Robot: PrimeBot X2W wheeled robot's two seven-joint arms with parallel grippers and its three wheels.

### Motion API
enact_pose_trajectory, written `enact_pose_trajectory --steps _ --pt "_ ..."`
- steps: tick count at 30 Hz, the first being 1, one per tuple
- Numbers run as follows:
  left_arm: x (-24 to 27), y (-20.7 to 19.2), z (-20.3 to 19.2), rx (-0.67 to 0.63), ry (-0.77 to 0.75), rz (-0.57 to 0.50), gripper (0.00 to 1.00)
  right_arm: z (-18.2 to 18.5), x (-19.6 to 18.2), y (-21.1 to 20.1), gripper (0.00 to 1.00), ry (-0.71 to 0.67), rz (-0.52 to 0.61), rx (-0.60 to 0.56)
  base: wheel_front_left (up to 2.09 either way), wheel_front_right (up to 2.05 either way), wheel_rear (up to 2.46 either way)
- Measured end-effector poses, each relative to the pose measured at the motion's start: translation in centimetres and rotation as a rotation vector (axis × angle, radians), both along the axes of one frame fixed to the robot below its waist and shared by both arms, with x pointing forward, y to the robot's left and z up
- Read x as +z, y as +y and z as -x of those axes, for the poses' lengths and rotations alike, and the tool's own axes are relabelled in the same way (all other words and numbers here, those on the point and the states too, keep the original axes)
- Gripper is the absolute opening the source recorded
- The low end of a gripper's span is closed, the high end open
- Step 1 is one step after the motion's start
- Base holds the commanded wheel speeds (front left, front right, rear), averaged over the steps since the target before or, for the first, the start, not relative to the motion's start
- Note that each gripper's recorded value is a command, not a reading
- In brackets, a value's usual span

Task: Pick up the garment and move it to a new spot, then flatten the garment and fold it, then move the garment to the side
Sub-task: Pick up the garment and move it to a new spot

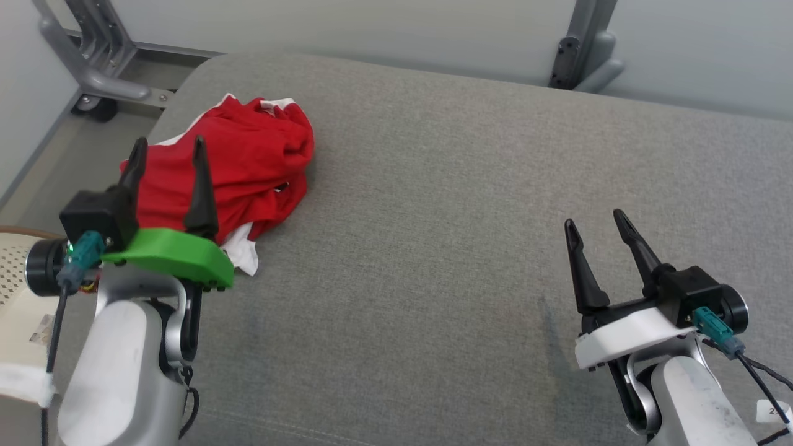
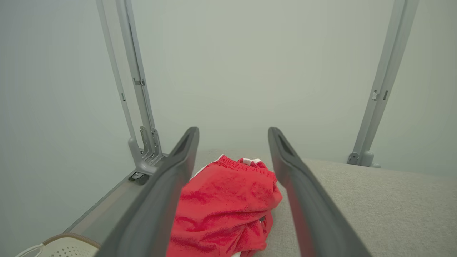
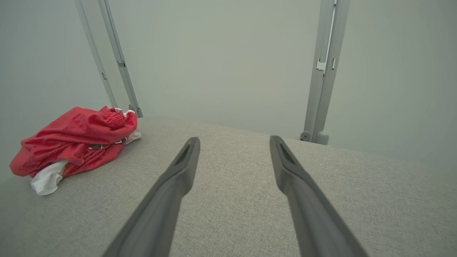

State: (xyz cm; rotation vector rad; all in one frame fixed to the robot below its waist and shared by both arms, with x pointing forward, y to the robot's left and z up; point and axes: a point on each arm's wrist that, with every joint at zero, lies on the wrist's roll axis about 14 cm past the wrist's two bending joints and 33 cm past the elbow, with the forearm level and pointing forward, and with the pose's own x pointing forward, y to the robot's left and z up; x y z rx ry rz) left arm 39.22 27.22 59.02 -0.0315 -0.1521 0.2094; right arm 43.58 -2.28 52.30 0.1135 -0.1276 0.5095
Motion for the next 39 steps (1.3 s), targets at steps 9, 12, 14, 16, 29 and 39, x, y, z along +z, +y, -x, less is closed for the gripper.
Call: enact_pose_trajectory --steps 9,12,14,16,29,39 --pt "-6.3 -1.2 -7.8 -0.112 0.253 0.068 1.00 -2.7 -1.3 -3.1 1.00 0.010 0.007 -0.071 0.00 0.00 0.00" --pt "-9.6 -1.3 -9.3 -0.126 0.365 0.091 1.00 -3.1 -2.2 -4.1 1.00 0.032 0.007 -0.095 0.00 0.00 0.00" --pt "-11.6 -1.0 -10.0 -0.121 0.430 0.102 1.00 -3.2 -2.8 -4.7 1.00 0.047 0.009 -0.112 0.00 0.00 0.00" --pt "-13.1 -0.8 -10.6 -0.115 0.482 0.112 1.00 -3.3 -3.4 -5.3 1.00 0.062 0.007 -0.128 0.00 0.00 0.00" --pt "-16.4 1.1 -12.0 -0.064 0.620 0.075 0.00 -3.4 -4.9 -7.4 1.00 0.098 0.018 -0.182 0.00 0.00 0.00" --pt "-6.6 3.4 -13.1 0.007 0.214 -0.009 0.00 -2.5 -3.0 -7.5 1.00 0.065 0.000 -0.196 0.00 0.00 0.00"
